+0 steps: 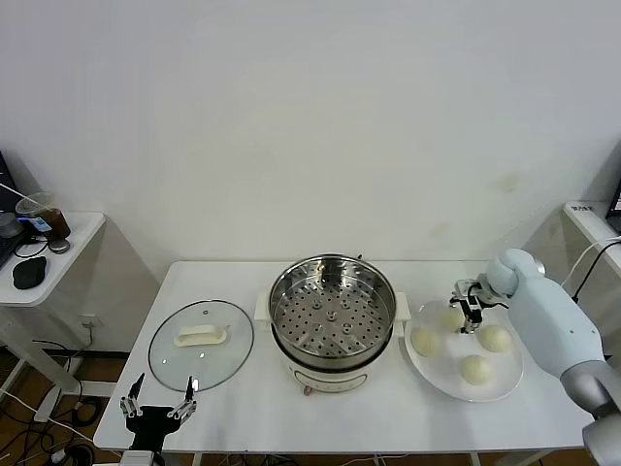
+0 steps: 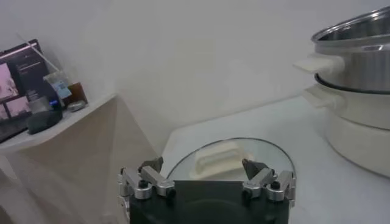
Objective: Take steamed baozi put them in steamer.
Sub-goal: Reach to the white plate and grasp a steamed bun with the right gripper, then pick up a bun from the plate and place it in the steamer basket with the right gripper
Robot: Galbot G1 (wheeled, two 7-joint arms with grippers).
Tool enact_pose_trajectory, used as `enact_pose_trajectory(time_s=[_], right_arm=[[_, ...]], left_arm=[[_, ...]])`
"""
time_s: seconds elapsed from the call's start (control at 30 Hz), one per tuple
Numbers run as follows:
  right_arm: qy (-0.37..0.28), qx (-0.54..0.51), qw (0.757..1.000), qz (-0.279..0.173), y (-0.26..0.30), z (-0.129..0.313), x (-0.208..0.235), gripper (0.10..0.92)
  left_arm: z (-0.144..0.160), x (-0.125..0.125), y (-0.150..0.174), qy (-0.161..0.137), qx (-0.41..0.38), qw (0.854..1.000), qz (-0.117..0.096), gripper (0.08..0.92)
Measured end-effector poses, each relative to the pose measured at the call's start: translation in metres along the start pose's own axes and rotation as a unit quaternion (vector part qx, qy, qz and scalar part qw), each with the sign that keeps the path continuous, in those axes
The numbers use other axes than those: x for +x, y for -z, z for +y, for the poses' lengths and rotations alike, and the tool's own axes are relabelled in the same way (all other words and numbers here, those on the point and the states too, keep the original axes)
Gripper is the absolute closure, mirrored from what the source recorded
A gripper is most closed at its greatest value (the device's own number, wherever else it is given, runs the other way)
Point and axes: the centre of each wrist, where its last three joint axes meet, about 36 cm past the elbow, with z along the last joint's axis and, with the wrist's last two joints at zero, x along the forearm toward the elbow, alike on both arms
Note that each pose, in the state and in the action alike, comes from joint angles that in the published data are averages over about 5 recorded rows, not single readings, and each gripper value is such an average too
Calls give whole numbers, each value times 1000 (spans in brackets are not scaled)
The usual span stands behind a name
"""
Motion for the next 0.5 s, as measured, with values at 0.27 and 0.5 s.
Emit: enact_pose_trajectory(time_s=[0.27,0.5], right_arm=[[-6,-7,1000,-3,-5,-2,9,520],[-11,-9,1000,-7,-8,-6,21,547]], left_arm=[[-2,0,4,-1,3,1000,-2,177],[-3,1,6,-1,4,1000,-3,177]])
